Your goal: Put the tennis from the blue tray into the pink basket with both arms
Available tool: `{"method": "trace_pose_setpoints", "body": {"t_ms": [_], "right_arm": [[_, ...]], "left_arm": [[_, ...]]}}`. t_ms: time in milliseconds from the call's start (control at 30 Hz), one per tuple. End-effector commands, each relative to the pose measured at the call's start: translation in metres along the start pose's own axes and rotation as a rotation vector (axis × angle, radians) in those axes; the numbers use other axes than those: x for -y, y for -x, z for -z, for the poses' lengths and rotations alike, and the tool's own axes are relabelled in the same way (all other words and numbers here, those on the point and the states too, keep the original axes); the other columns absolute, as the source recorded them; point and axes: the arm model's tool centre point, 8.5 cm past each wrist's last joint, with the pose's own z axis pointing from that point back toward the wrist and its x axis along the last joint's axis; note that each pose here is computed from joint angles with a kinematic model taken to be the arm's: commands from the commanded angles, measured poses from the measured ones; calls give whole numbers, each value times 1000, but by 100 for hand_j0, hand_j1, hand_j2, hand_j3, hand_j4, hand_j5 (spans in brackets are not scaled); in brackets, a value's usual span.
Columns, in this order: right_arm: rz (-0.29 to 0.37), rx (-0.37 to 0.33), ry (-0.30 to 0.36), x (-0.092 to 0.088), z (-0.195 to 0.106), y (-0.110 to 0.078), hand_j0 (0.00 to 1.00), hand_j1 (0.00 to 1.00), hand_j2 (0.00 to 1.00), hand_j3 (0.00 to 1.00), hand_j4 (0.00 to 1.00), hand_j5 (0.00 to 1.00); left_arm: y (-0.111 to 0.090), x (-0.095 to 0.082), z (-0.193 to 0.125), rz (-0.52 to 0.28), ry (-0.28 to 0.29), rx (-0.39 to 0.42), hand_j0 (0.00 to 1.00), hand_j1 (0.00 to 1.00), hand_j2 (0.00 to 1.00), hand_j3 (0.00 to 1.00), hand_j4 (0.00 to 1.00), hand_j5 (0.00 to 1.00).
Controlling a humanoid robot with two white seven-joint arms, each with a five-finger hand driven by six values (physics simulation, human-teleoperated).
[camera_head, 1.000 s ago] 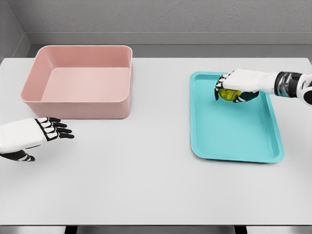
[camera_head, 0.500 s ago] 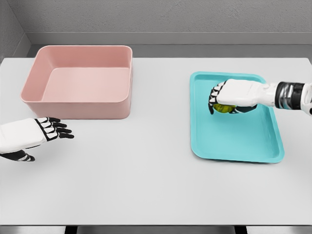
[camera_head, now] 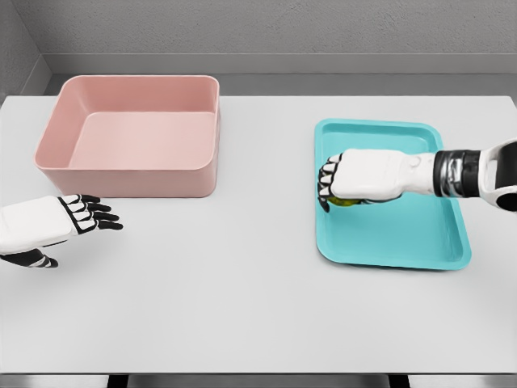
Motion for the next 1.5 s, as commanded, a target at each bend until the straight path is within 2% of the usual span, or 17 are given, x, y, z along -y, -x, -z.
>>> {"method": "trace_pose_setpoints", "body": {"t_ms": [0, 100, 133, 233, 300, 667, 900, 967, 1133, 1267, 1367, 1467], "right_arm": [[-10, 31, 14, 6, 11, -9, 48, 48, 48, 48, 48, 48], [-41, 60, 28, 15, 14, -19, 46, 46, 46, 46, 46, 46], [-49, 66, 9, 15, 15, -22, 46, 46, 46, 46, 46, 46], [-54, 95, 23, 19, 25, -29, 44, 44, 44, 44, 44, 44], [-86, 112, 37, 25, 42, -36, 44, 44, 44, 44, 44, 44], [-129, 192, 99, 48, 92, -66, 42, 42, 42, 42, 42, 42], [-110, 242, 91, 47, 132, -87, 42, 42, 42, 42, 42, 42], [-107, 261, 78, 45, 144, -98, 42, 42, 42, 42, 42, 42], [-103, 299, 86, 52, 161, -118, 42, 42, 42, 42, 42, 42], [-110, 336, 122, 65, 172, -133, 42, 42, 42, 42, 42, 42], [-115, 351, 137, 71, 176, -140, 41, 41, 41, 41, 41, 41], [-101, 307, 99, 67, 181, -118, 42, 42, 42, 42, 42, 42]], "left_arm": [[0, 0, 0, -4, -3, 0, 100, 100, 100, 100, 100, 100], [0, 0, 0, -6, -2, 0, 100, 100, 100, 100, 100, 100], [0, 0, 0, -6, -2, 0, 100, 100, 100, 100, 100, 100], [0, 0, 0, -4, -1, -1, 100, 100, 100, 100, 100, 100], [0, 0, 0, -5, -2, 0, 100, 100, 100, 100, 100, 100], [0, 0, 0, -4, -1, -1, 100, 100, 100, 100, 100, 100], [0, 0, 0, -4, -1, -1, 100, 100, 100, 100, 100, 100], [0, 0, 0, -5, -2, 0, 100, 100, 100, 100, 100, 100], [1, 1, 0, -6, -1, -3, 100, 100, 100, 100, 100, 100], [1, 1, -1, -7, 1, -3, 100, 100, 100, 100, 100, 100], [1, 0, -1, -6, 0, -3, 100, 100, 100, 100, 100, 100], [1, 0, -1, -6, 0, -3, 100, 100, 100, 100, 100, 100]]}}
